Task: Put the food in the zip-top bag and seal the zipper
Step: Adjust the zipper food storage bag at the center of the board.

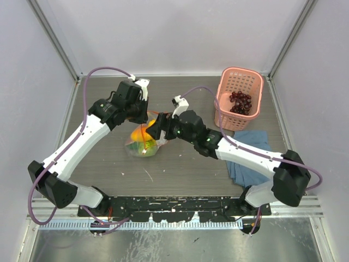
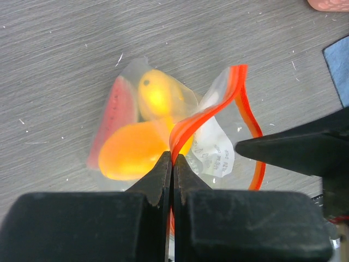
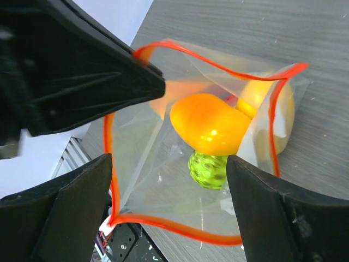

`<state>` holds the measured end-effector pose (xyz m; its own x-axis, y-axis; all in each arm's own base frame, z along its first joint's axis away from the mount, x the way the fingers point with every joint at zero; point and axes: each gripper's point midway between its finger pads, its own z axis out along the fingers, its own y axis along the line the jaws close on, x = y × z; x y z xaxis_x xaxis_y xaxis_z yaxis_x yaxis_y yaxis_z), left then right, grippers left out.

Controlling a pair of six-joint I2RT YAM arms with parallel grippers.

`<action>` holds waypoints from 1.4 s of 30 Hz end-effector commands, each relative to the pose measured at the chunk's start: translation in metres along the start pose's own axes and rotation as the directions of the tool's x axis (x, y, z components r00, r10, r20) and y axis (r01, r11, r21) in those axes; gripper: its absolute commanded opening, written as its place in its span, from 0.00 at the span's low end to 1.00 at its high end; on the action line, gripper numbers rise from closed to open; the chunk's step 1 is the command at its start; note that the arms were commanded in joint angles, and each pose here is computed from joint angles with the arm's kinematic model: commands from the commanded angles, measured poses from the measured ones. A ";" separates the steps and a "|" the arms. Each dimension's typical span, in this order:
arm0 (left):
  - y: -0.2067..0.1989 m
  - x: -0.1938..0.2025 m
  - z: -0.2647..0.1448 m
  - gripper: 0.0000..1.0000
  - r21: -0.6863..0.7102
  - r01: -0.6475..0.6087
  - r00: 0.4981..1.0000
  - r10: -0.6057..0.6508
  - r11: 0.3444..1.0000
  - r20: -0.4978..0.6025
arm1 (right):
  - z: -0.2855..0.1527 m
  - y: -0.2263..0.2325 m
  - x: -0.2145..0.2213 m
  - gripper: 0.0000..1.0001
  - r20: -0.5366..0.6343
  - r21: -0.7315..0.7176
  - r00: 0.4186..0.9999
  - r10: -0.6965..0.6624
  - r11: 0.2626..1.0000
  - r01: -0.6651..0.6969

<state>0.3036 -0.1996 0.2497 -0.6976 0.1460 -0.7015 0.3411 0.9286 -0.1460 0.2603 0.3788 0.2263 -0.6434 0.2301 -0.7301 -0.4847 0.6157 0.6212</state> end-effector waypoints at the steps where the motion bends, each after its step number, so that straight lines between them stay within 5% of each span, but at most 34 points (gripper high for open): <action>1: 0.000 -0.022 -0.012 0.00 0.008 -0.001 0.995 0.000 1.000 0.097 | -0.028 0.019 -0.047 0.88 0.092 0.020 0.987 -0.133 0.991 0.132; 14: 0.000 -0.023 -0.014 0.00 0.011 -0.001 0.995 0.000 1.000 0.102 | -0.016 -0.045 -0.023 0.73 -0.015 0.300 0.986 -0.165 0.940 0.162; 22: 0.002 -0.024 -0.017 0.00 -0.002 0.001 0.994 0.000 1.000 0.111 | -0.001 -0.038 -0.015 0.40 -0.062 0.257 0.984 -0.167 0.950 0.177; 30: 0.014 -0.026 -0.016 0.00 -0.054 0.030 0.994 -0.024 0.998 0.110 | -0.014 -0.032 -0.049 0.02 -0.106 0.310 0.940 -0.325 0.887 0.342; 42: 0.024 -0.030 -0.023 0.00 -0.065 0.063 0.990 -0.054 0.996 0.133 | -0.033 -0.047 -0.092 0.01 -0.117 0.473 0.883 -0.454 0.756 0.452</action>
<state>0.3153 -0.1785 0.2517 -0.6931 0.1031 -0.7135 0.2625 0.9579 -0.1166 0.3058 0.3184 0.2381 -0.5042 -0.1553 -0.8495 -0.4306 0.8979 0.0914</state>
